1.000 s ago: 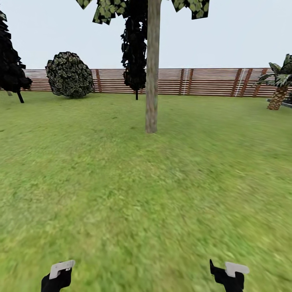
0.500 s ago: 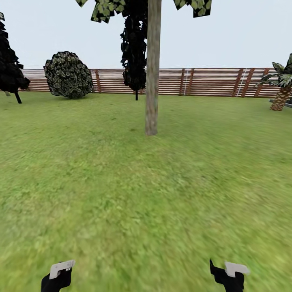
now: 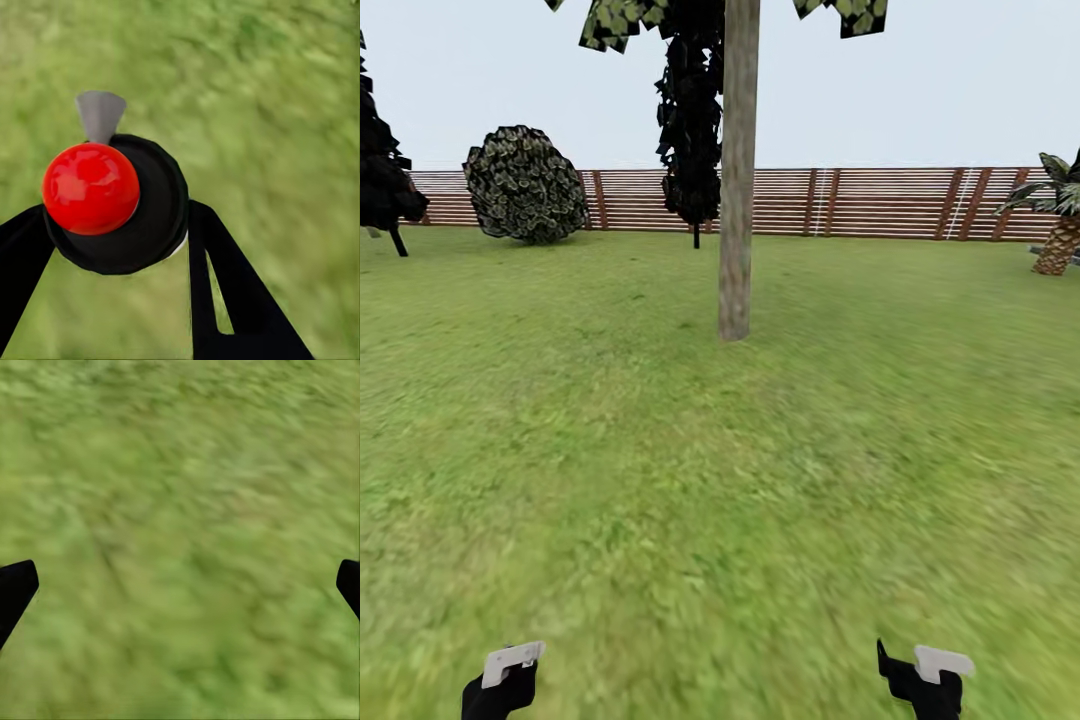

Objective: In the garden, pick up the pesticide atomizer on the floor and spray pesticide onto both trees until each tree trunk is fully covered.

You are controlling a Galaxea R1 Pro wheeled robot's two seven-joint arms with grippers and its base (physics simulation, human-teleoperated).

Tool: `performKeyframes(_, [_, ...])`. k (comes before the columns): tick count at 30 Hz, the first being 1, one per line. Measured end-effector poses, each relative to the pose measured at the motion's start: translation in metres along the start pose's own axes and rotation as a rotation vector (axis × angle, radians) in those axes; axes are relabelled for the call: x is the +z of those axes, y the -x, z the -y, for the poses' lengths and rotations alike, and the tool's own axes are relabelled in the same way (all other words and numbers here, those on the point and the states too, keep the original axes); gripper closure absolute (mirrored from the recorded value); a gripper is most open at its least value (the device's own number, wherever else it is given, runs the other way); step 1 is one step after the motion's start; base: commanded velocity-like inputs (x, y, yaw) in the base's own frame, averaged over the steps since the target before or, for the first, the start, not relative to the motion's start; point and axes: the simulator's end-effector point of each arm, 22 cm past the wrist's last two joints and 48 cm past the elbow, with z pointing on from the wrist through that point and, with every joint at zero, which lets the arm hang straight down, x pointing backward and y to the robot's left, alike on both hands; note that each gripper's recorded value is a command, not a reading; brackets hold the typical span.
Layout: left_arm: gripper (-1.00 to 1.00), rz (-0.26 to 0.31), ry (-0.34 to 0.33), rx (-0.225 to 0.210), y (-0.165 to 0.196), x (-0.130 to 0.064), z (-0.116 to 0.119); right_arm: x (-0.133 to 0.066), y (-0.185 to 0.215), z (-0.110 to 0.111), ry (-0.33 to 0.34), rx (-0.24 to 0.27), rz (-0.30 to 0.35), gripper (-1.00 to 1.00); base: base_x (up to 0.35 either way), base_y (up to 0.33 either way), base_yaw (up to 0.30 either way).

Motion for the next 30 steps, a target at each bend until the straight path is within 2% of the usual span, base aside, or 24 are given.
performKeyframes(30, [1.0,0.001,0.0,0.0,0.0003,0.0,-0.0001,0.0,0.0,0.0005,-0.002,0.001,0.0,-1.0,0.338,0.0,0.0])
